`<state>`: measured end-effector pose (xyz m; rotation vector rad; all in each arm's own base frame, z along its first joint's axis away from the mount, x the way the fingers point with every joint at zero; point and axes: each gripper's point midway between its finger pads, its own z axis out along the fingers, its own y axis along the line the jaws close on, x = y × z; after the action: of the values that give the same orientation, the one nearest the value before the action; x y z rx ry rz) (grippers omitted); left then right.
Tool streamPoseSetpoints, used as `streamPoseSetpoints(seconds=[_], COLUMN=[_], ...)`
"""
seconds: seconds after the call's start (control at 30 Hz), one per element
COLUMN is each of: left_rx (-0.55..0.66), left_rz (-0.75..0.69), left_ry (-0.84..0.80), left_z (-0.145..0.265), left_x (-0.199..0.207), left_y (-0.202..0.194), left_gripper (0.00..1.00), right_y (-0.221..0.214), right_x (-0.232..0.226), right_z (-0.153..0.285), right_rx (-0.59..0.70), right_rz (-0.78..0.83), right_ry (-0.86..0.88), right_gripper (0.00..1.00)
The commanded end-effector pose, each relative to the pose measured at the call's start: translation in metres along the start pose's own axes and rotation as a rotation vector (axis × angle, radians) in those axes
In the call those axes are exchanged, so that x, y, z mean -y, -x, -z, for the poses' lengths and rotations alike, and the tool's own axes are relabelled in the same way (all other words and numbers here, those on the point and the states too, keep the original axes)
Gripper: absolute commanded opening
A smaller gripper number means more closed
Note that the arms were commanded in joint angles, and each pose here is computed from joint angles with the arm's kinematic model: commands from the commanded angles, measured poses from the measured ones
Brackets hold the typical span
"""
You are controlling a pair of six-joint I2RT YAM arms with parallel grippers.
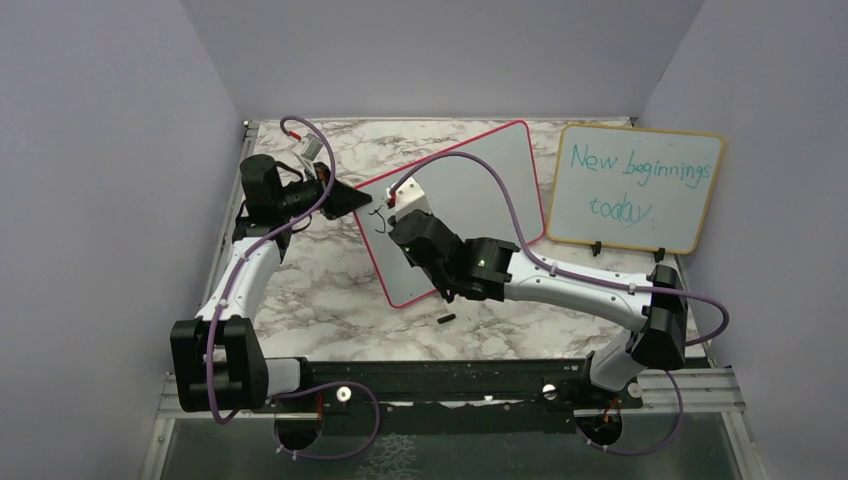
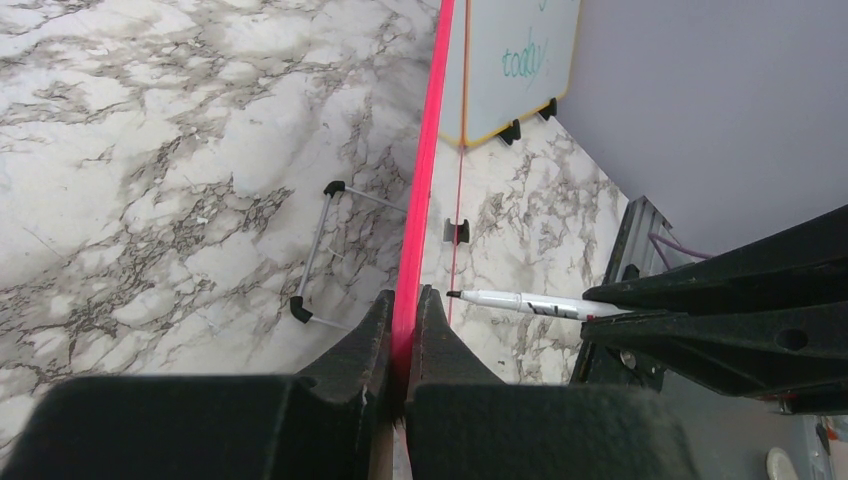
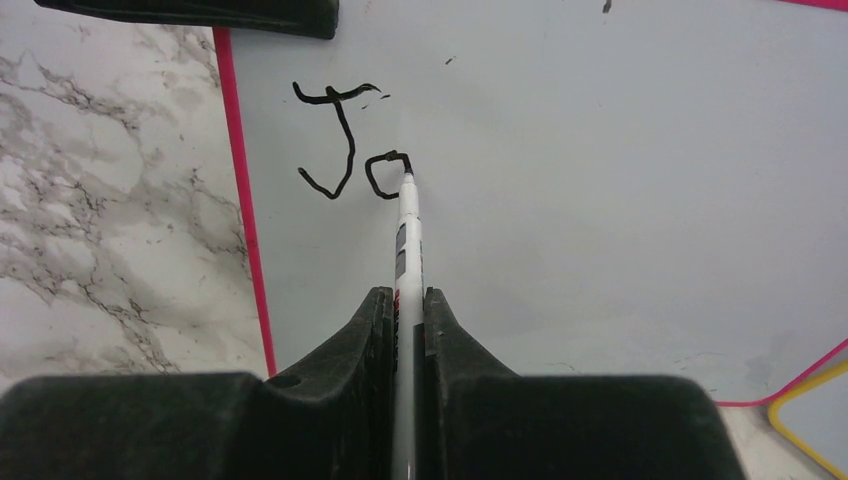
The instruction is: Write a sentence on the whiteboard
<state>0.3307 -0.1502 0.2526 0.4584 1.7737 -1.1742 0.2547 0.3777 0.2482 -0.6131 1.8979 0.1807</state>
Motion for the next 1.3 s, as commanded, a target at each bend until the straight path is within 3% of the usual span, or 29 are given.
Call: streamPoseSetpoints(seconds=[0.0,1.27], left_rx=[-0.030,-0.033], left_rz=[-0.007,-0.005], left_ry=[0.100,0.098], left_z=[-0.002,-0.002], left_x=[-0.023,-0.023], left_y=[-0.015,-0.016], left_gripper=[0.00,0.00], right_y=[0.017,0.008], right_x=[0.016,0.010], right_z=[0.011,-0.009], right_rx=[0.057,0.037], right_rz=[-0.039,-0.027], right_ry=[-0.033,-0.037], right_gripper=[0.01,0.00])
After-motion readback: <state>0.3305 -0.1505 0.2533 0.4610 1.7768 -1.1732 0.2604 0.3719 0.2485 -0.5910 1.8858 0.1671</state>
